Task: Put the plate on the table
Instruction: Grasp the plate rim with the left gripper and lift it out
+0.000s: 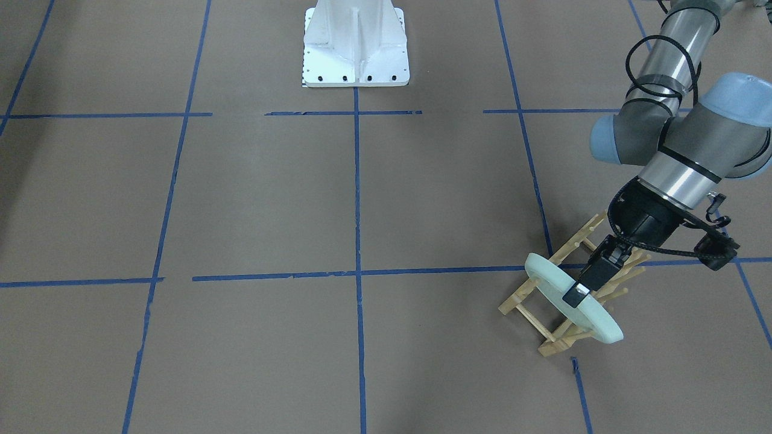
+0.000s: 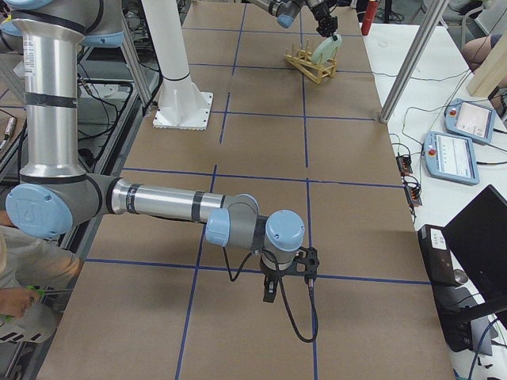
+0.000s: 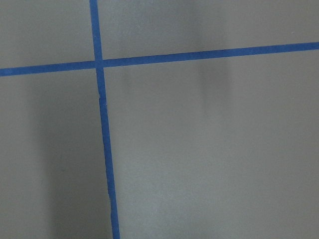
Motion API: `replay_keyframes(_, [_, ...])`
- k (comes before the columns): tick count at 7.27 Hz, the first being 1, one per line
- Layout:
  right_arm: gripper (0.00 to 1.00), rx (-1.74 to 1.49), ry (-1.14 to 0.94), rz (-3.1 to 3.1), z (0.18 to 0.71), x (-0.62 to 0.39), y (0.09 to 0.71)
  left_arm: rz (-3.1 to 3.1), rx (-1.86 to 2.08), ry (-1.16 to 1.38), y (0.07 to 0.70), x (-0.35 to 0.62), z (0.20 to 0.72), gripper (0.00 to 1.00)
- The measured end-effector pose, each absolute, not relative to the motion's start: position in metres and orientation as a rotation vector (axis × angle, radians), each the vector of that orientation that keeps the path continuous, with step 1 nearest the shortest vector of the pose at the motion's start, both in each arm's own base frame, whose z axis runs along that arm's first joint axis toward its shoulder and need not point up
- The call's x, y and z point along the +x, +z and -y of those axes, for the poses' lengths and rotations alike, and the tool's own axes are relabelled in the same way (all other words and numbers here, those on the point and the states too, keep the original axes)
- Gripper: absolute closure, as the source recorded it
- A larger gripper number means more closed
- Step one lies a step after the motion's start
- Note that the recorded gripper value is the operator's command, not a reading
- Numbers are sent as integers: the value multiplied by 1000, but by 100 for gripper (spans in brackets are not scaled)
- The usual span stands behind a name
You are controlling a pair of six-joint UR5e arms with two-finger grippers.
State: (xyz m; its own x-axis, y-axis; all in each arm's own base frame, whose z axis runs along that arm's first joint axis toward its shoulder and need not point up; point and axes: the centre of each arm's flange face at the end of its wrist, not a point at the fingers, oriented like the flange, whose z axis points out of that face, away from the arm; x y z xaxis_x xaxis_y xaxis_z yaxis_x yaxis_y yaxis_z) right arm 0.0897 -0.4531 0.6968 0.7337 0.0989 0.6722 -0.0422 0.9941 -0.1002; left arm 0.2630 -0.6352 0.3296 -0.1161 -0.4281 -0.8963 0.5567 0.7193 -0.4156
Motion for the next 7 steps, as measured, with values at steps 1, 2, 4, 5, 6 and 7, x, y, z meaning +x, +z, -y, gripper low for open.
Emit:
replay_keyframes(1, [0,-80,78,743,453,90,697,-1470,107,-827,316,248,633,100])
replay_keyframes(2, [0,-80,78,743,453,90,697,-1492,105,-807,295,225,627,100])
replay_keyframes(4, [0,-80,78,743,453,90,697,-1523,110,-792,242,190,606,100])
replay_keyframes(5, [0,-80,78,743,453,90,697,-1525,107,-794,218,185,600,100])
replay_keyframes(6, [0,-80,78,743,453,90,697,-1504,87,-805,189,190,600,100])
replay_keyframes(7, [0,-80,78,743,453,90,697,-1457,41,-808,163,212,600,100])
